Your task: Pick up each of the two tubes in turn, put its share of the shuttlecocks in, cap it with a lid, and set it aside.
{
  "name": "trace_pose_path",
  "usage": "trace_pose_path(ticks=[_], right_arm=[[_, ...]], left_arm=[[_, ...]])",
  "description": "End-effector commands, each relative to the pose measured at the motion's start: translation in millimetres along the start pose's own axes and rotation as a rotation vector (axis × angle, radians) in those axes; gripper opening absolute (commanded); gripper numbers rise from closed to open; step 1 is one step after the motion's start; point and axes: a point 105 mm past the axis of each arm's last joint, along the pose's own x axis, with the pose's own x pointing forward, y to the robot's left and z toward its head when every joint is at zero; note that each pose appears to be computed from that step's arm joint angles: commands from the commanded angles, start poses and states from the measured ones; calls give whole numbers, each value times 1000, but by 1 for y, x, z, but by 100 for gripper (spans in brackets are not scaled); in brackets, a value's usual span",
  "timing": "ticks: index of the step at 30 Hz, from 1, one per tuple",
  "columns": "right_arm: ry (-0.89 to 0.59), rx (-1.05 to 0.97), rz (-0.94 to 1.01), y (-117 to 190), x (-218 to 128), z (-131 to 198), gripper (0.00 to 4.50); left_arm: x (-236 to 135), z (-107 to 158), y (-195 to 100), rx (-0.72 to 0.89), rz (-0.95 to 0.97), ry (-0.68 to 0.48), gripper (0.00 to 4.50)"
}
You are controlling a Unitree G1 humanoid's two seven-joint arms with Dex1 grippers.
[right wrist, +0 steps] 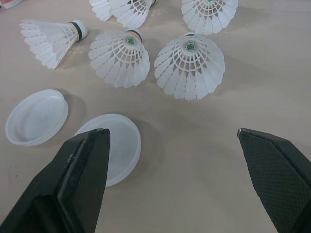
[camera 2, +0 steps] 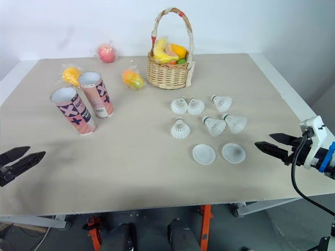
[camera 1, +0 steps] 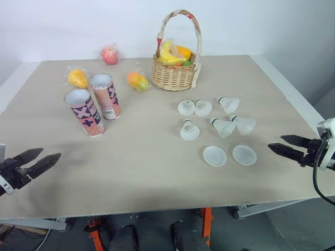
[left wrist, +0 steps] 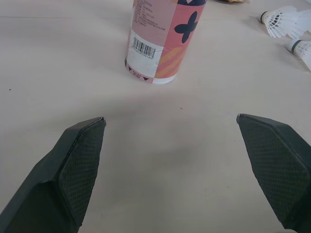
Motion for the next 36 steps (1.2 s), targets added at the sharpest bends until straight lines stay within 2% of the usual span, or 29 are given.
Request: trace_pose_path(ticks=[1, 10, 14, 19, 23, 27, 32, 36], right_arm=[[-24, -61, -5, 0, -6, 19, 450], [-27, -79, 61, 17, 5, 27, 450], [-21, -58, 177, 44, 24, 33, 450], [-41, -106, 358, 88, 44, 48, 450], [-74, -175, 531, 135, 62, 61, 450], [-97, -247, 649, 173, 77, 71, 450], [-130, -319, 745, 205, 89, 78, 450], [-138, -349, 775, 220, 98, 76, 450]], left_arm=[[-1, 9, 1, 12, 2, -30, 449], [0, 8, 3, 21, 12, -17, 449], [3, 10, 5, -8, 27, -53, 449], [3, 22, 9, 9, 54, -169, 449], [2, 19, 18, 205, 133, -193, 449], [8, 11, 17, 266, 138, -208, 449], [26, 20, 19, 256, 119, -284, 449], [52, 17, 15, 268, 50, -272, 449]])
